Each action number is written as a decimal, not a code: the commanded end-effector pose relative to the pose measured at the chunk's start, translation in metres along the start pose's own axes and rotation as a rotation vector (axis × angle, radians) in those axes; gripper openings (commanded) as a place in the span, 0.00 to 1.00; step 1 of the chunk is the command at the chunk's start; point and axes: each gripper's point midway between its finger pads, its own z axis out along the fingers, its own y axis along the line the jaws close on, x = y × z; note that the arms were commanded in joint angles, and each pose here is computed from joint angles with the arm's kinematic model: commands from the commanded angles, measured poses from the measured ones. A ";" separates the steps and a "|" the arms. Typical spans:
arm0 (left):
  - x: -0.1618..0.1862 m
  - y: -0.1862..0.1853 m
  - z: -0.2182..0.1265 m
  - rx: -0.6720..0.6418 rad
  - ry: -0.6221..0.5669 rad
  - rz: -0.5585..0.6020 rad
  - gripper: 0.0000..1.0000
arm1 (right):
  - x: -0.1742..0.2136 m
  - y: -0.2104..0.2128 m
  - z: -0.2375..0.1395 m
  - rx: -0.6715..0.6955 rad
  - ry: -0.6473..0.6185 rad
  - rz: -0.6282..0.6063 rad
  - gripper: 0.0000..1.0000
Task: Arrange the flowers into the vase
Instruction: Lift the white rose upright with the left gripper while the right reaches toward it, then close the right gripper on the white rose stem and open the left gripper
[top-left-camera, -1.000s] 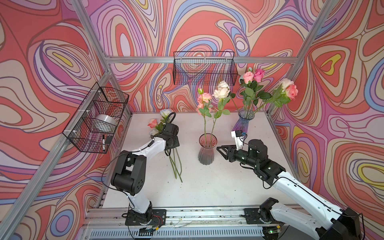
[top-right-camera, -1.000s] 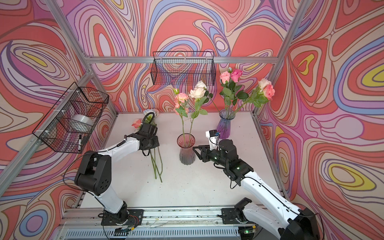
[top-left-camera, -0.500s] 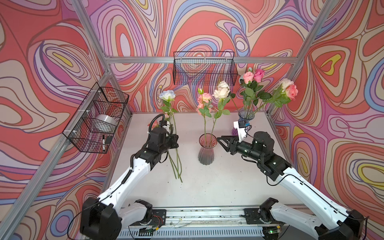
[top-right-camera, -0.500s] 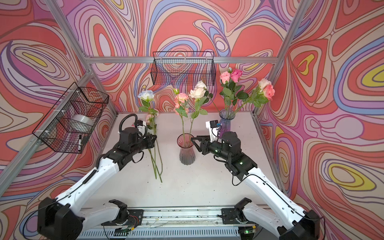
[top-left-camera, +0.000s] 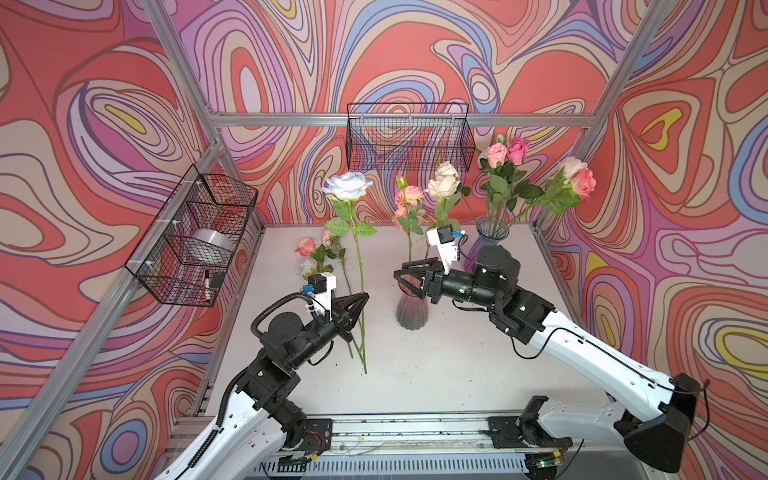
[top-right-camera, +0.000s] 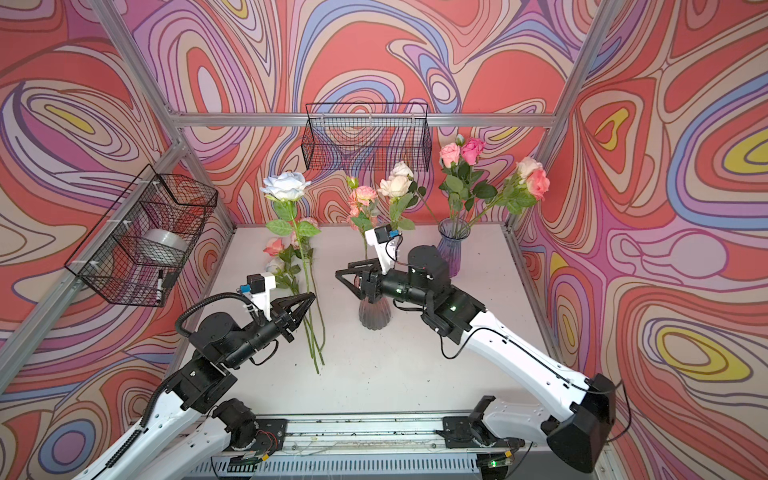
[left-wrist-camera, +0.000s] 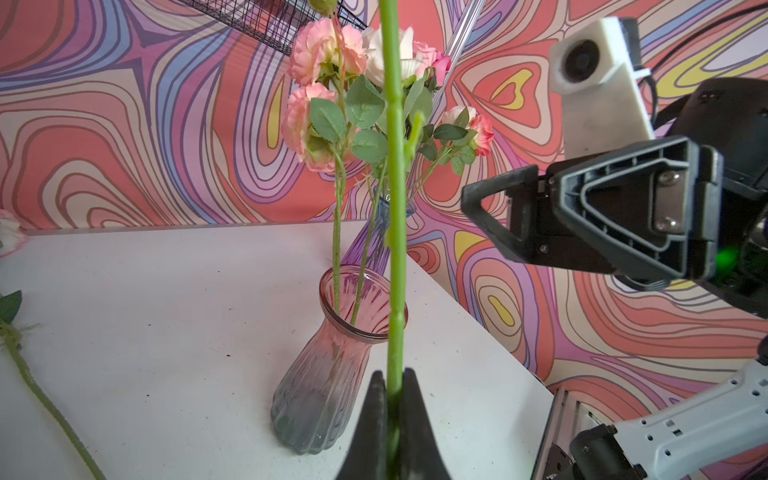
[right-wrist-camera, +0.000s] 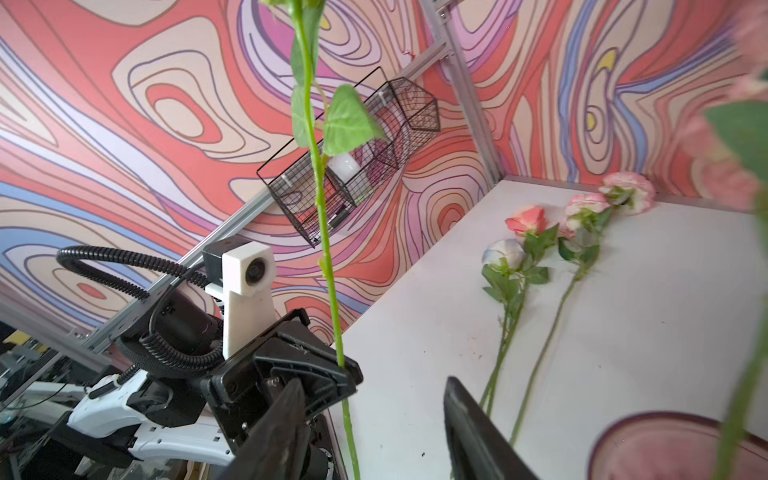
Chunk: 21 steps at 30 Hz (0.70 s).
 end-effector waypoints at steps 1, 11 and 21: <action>0.002 -0.004 -0.003 0.020 0.006 0.009 0.00 | -0.006 0.020 0.020 -0.090 0.002 -0.036 0.56; 0.006 -0.001 -0.009 -0.010 0.032 0.015 0.00 | 0.015 0.025 0.058 -0.139 0.079 -0.027 0.44; 0.006 0.001 -0.009 -0.018 0.035 0.012 0.00 | 0.025 0.024 0.074 -0.145 0.120 -0.019 0.17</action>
